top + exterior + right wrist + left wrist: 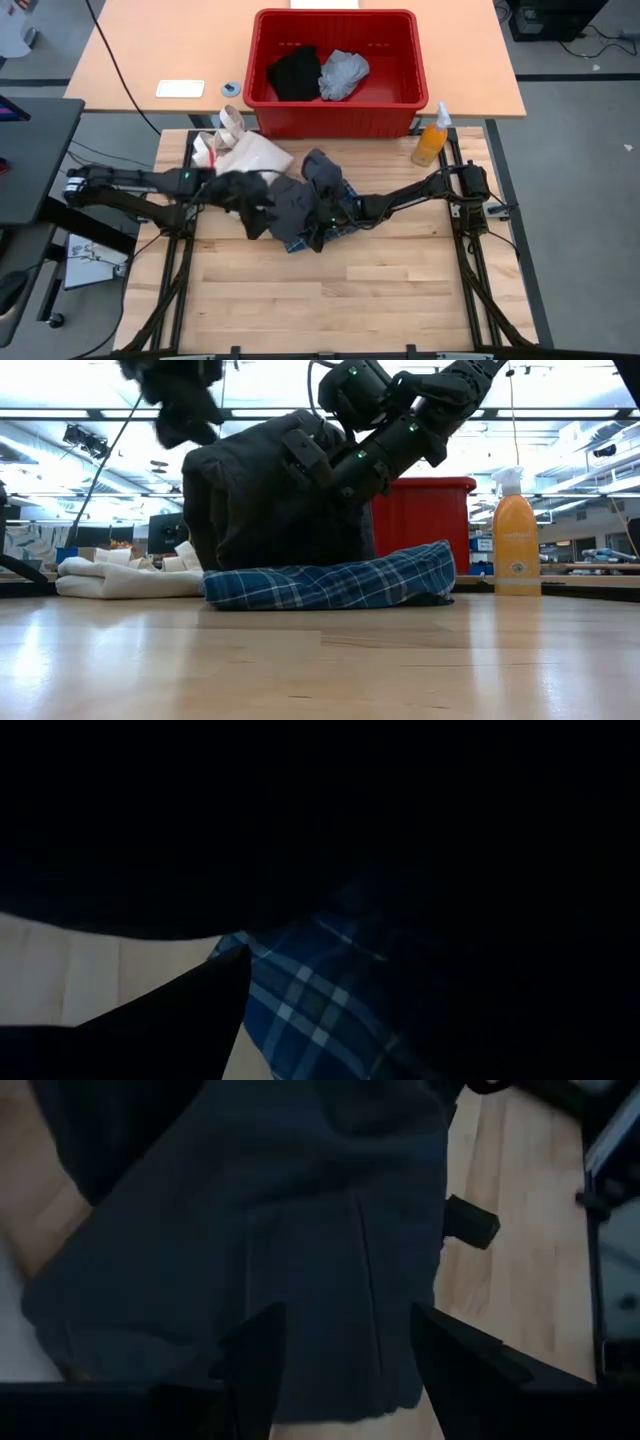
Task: Fold Laundry from Bin
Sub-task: Remove the dark gray shorts from the red organizer bin
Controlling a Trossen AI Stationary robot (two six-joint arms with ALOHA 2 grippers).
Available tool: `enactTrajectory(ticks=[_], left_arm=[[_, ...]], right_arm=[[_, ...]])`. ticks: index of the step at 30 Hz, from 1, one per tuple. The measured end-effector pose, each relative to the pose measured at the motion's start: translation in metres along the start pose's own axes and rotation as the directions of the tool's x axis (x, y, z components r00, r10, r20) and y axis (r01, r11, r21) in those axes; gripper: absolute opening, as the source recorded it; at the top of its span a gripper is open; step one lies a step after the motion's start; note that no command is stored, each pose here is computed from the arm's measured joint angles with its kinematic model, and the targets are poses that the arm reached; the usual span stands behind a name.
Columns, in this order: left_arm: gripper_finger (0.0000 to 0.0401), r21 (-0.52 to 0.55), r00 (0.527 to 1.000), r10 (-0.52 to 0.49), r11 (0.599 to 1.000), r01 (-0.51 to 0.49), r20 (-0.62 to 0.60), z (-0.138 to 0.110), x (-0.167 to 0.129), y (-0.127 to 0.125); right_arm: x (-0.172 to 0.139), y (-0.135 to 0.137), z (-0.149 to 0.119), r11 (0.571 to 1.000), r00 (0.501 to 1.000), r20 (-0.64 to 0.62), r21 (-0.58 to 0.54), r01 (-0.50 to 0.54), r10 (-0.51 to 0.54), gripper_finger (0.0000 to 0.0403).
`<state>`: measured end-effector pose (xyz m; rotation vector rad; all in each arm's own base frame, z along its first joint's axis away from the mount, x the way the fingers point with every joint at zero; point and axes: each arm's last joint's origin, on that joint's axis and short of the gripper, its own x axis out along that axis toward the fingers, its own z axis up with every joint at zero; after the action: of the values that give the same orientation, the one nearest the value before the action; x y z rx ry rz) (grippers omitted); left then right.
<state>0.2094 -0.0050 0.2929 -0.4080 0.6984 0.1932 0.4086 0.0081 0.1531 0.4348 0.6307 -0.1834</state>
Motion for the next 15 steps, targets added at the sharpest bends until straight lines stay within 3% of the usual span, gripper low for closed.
enactTrajectory(ticks=[6,15], left_arm=[[0.0217,-0.103,0.998,-0.046,0.994,0.042,-0.038,-0.042,0.0,-0.009],[0.0217,-0.188,0.992,-0.084,0.98,0.065,-0.094,-0.086,0.0,-0.036]], right_arm=[[-0.002,0.001,0.001,1.0,1.0,-0.006,0.004,-0.023,0.023,0.0347],[-0.002,0.001,0.002,0.997,0.997,-0.028,0.01,-0.071,0.072,0.0347]])
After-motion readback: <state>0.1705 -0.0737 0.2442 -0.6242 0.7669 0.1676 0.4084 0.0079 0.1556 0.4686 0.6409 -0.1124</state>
